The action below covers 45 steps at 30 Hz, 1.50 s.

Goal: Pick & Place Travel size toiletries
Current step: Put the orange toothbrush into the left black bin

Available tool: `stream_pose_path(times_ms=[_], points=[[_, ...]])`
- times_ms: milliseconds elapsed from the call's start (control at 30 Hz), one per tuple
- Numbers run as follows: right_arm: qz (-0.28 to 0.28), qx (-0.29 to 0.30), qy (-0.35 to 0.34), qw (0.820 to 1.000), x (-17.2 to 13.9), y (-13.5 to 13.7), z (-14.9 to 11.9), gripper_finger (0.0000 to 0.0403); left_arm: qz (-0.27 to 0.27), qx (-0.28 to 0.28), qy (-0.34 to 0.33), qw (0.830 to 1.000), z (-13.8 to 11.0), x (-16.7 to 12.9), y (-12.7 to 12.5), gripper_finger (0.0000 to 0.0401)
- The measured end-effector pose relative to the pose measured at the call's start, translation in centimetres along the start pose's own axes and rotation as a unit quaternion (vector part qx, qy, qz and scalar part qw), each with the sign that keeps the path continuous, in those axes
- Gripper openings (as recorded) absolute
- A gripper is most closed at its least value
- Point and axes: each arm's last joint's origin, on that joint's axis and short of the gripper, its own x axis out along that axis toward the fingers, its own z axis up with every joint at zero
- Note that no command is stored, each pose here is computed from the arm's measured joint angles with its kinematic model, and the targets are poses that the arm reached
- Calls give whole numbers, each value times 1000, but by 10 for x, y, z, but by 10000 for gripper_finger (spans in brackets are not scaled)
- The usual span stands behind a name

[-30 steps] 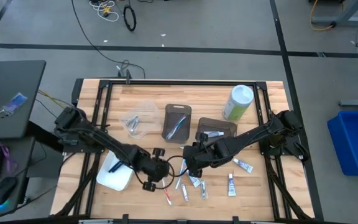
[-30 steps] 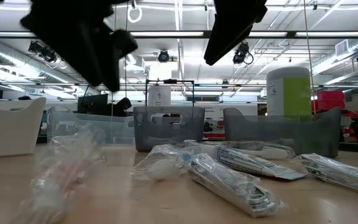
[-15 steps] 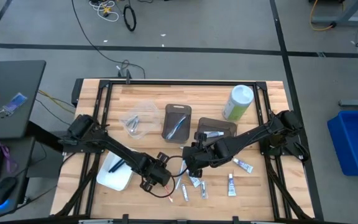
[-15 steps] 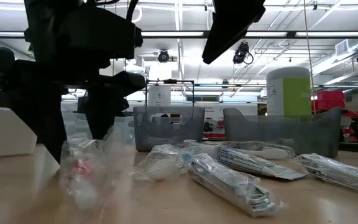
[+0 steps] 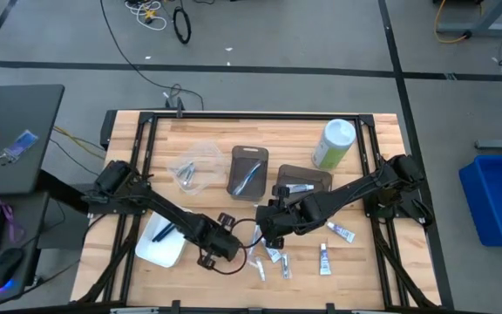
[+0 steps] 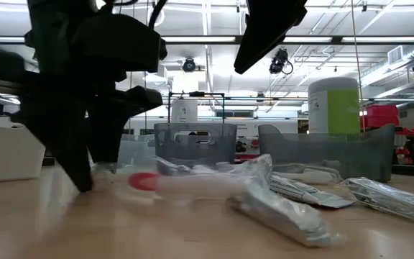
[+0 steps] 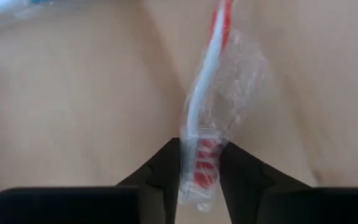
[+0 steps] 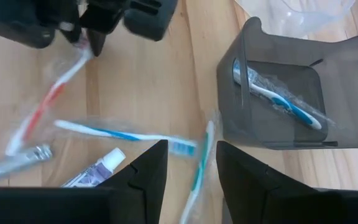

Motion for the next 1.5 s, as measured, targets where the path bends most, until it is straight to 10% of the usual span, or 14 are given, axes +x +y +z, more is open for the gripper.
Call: stream_pose_path(times_ms=[300, 500, 900, 1067, 1300, 1500], points=[[76, 30, 93, 992, -2, 3, -13, 144, 15, -20, 67, 997, 17, -49, 7, 96], [51, 53, 149, 986, -7, 4, -26, 144, 121, -88, 47, 988, 29, -92, 30, 98], [-13, 36, 180, 983, -32, 36, -56, 140, 221, -381, 16, 898, 6, -88, 135, 104], [-17, 22, 172, 985, -35, 40, -58, 140, 157, -450, -13, 879, -7, -74, 177, 105], [-17, 20, 173, 985, -35, 40, -58, 140, 111, -571, -8, 814, -29, -58, 198, 106], [-17, 20, 173, 985, -35, 40, -58, 140, 116, -574, -15, 811, -31, -57, 201, 126]])
